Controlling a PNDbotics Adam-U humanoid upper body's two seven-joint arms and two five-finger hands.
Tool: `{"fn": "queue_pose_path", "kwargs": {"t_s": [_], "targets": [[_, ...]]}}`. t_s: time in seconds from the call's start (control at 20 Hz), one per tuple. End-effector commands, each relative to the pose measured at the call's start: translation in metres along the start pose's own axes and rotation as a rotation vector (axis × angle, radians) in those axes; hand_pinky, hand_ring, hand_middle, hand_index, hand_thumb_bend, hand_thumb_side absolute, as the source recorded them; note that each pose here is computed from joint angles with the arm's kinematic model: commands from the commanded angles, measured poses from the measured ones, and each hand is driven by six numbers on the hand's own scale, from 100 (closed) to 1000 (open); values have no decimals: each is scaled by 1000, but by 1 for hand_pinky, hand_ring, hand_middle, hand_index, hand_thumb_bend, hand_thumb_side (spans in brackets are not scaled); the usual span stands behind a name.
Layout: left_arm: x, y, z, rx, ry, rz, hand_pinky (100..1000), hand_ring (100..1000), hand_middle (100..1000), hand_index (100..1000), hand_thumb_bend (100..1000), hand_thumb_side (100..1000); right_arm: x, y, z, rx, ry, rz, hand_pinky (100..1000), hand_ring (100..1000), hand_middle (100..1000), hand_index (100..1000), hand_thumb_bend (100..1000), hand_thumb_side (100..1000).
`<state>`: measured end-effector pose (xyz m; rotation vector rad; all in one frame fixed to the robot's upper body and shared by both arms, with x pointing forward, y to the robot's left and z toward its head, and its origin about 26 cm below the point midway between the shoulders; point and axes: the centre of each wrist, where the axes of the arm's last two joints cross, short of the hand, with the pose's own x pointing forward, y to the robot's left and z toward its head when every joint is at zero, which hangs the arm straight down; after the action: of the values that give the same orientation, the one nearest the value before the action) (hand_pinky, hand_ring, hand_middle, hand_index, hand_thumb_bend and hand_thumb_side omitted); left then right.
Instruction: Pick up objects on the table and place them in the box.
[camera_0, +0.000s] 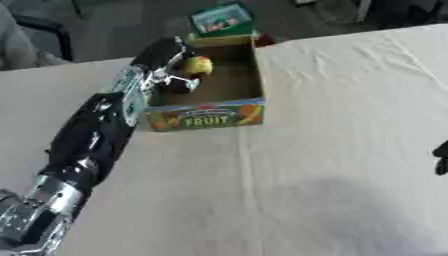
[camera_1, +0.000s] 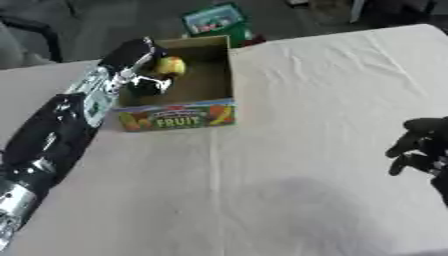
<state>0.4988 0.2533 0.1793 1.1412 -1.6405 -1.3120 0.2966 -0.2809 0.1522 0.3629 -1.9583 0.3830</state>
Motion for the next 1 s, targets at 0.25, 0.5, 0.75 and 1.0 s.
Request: {"fn": "queue_pose_path", "kwargs": {"t_s": [0.25,0.5,0.75,1.0], "targets": [[4,20,-5,98,2,11,707,674,681,839,517,315,6,-1,-3,8,-14,26,416,559,517,696,100,715],[9,31,-1,162,-39,145,682,631,642,811,345,301,5,-2,-1,-3,-10,25,417,559,517,696,100,714],[12,63,15,245,-129,337,652,597,606,793,206,265,4,-3,2,-16,-1,23,418,559,517,696,100,715],[13,89,59,361,-185,579,616,562,571,771,100,346,3,-5,4,-32,0,18,419,560,518,696,100,705]]}}
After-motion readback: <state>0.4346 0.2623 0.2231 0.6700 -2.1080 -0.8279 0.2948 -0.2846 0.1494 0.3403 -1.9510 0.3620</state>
